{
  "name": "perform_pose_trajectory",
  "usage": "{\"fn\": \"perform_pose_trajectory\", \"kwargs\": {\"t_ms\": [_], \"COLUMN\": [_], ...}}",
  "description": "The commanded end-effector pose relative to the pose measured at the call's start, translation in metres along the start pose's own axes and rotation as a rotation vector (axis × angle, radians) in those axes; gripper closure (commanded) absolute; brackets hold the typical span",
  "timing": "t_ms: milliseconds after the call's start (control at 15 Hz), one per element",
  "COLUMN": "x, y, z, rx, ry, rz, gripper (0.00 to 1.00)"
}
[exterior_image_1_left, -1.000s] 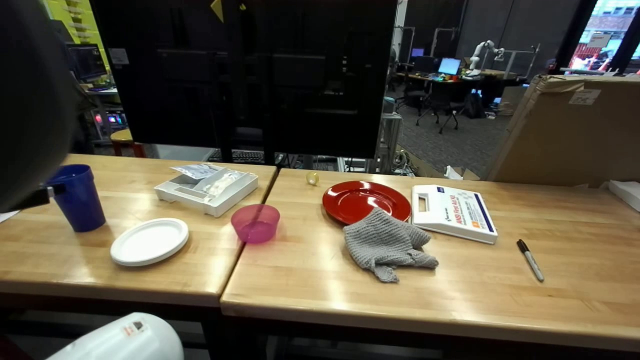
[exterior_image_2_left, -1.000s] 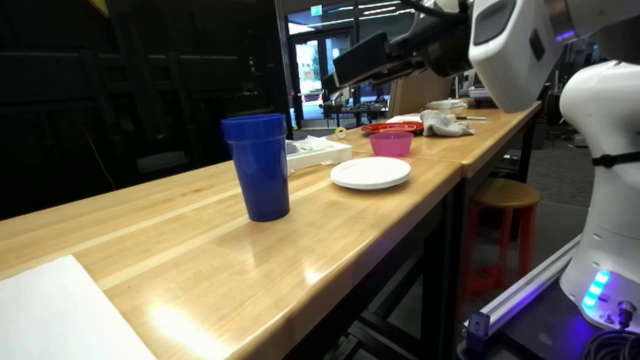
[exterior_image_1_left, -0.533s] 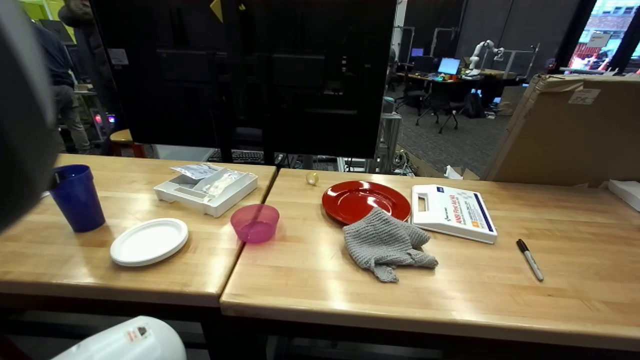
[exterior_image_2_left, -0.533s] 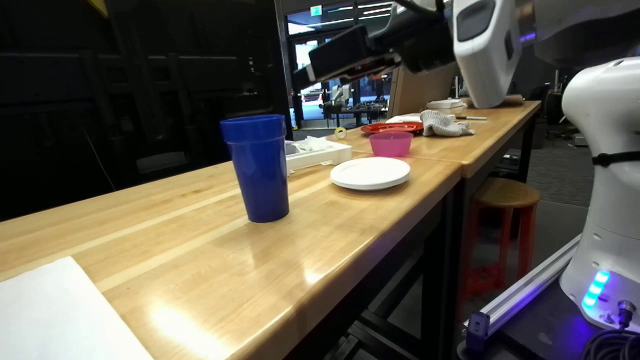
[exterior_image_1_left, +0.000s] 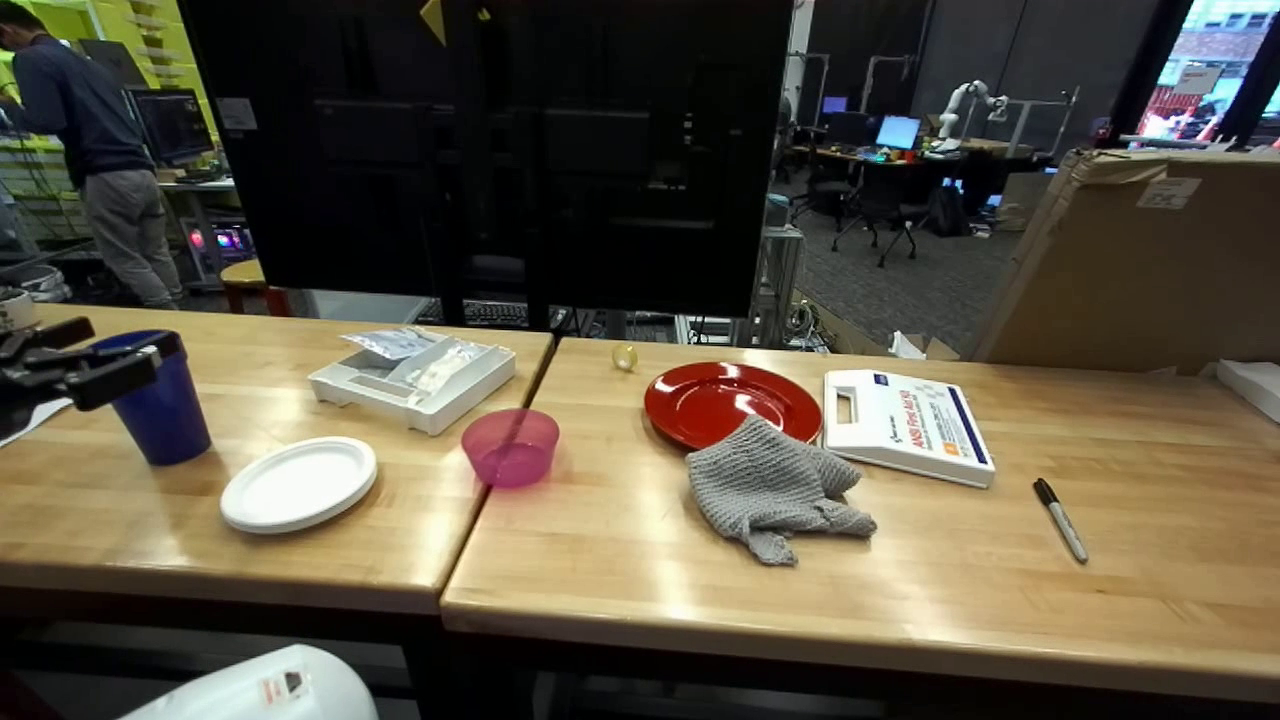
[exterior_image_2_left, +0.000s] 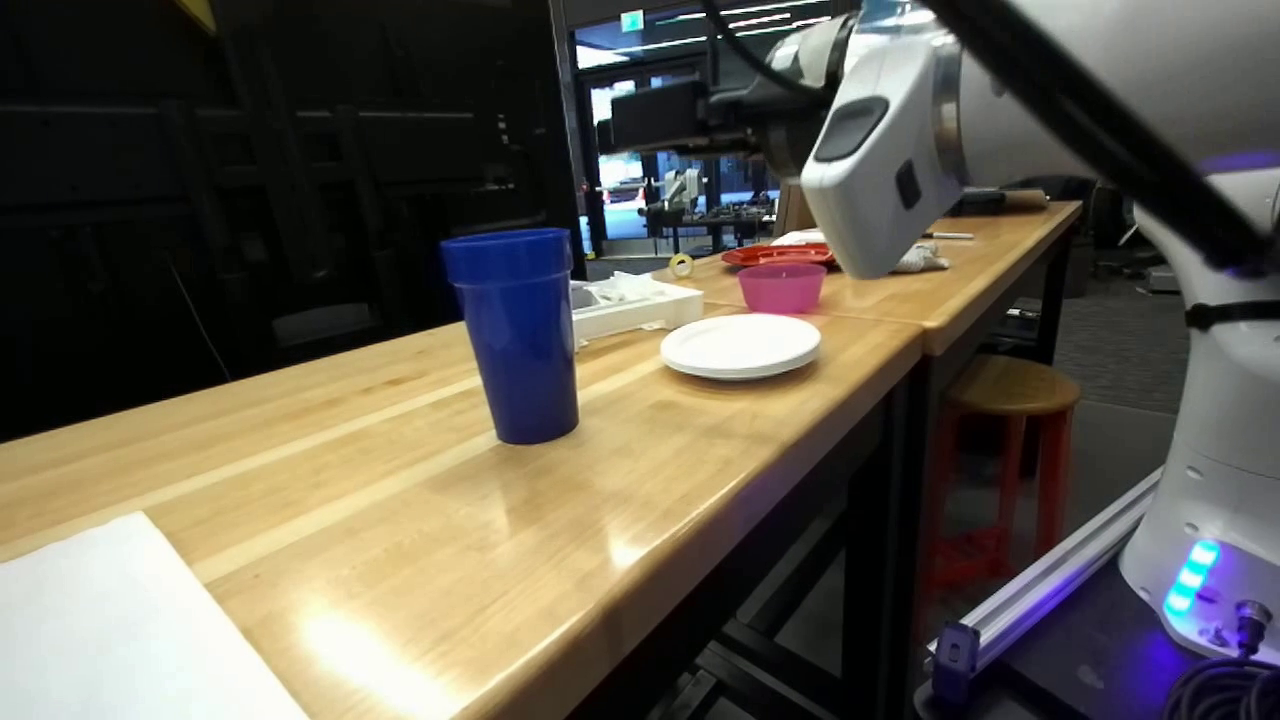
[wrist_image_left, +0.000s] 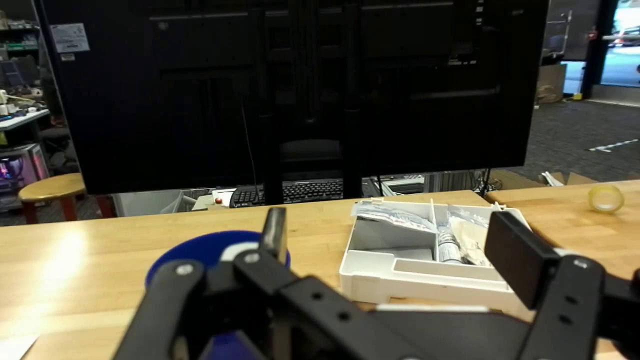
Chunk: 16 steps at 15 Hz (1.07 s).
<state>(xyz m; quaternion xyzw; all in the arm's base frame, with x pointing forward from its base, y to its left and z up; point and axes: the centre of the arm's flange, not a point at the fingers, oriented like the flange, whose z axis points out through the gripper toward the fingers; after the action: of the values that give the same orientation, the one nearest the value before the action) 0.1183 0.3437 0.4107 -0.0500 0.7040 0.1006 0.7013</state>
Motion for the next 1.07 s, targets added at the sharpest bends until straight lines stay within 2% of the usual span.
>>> {"fn": "perform_pose_trajectory", "kwargs": {"t_ms": [0,267,600,1000], "x": [0.035,0.055,0.059,0.069], "y": [-0.013,-0.018,-0.033,-0.052], "z": [0.002,0.012,0.029,0.057], "rx": [0.018,0.008,-0.163,-0.265], "ry": [-0.02,0.015,0.039,0.025], "rz": [0.027,0.03,0.056,0.082], "gripper": [0.0,0.0,0.0,0.0]}}
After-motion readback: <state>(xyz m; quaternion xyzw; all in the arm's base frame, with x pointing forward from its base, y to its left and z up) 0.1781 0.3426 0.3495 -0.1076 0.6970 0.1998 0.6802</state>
